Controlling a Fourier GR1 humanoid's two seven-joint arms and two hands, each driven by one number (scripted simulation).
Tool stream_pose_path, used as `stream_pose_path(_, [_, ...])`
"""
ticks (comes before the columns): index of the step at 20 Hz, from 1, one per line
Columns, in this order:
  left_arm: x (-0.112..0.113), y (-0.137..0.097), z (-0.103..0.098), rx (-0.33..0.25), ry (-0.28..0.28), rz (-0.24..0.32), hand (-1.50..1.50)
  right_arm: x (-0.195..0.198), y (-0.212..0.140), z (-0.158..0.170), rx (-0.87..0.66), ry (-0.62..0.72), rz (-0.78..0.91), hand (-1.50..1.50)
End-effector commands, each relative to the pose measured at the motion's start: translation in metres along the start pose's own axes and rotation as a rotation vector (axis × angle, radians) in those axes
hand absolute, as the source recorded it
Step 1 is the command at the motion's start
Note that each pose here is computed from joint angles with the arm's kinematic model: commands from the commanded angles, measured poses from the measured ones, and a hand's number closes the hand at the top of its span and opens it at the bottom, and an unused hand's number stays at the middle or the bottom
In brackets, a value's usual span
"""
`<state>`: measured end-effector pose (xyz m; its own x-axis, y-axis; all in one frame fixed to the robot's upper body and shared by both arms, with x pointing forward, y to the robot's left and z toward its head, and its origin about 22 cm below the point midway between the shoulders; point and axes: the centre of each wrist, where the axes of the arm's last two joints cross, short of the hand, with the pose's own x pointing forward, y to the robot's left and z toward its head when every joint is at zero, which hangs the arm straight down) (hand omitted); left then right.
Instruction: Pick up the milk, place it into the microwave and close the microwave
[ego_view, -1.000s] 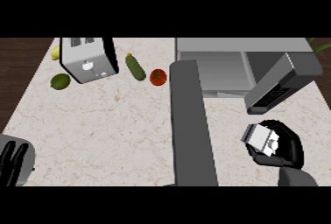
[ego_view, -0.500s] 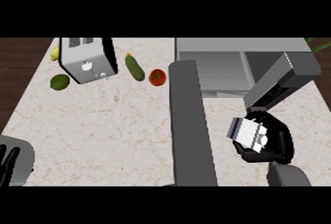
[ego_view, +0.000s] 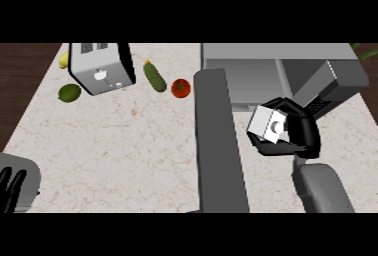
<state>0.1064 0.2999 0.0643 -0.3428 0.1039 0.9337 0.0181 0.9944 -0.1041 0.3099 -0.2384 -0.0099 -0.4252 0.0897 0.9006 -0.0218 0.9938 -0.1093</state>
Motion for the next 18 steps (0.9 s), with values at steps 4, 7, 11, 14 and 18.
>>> stream_pose_path(4, [0.011, 0.003, -0.013, 0.013, -0.012, 0.007, -1.5, -0.004, 0.033, -0.059, 0.012, 0.06, 0.06, 1.5])
stream_pose_path(7, [-0.009, 0.013, -0.011, 0.011, 0.005, 0.001, -1.5, -0.002, 0.023, -0.085, 0.009, 0.072, 0.04, 1.5])
stream_pose_path(11, [-0.021, 0.017, -0.011, -0.042, 0.013, 0.026, -1.5, -0.003, 0.024, -0.121, 0.014, 0.065, 0.047, 1.5])
stream_pose_path(14, [-0.01, 0.01, -0.015, -0.038, 0.009, 0.022, -1.5, -0.007, 0.024, -0.13, 0.012, 0.068, 0.085, 1.5])
stream_pose_path(18, [-0.009, 0.006, -0.011, -0.065, -0.006, 0.022, -1.5, -0.016, 0.013, -0.128, -0.015, 0.068, 0.141, 1.5])
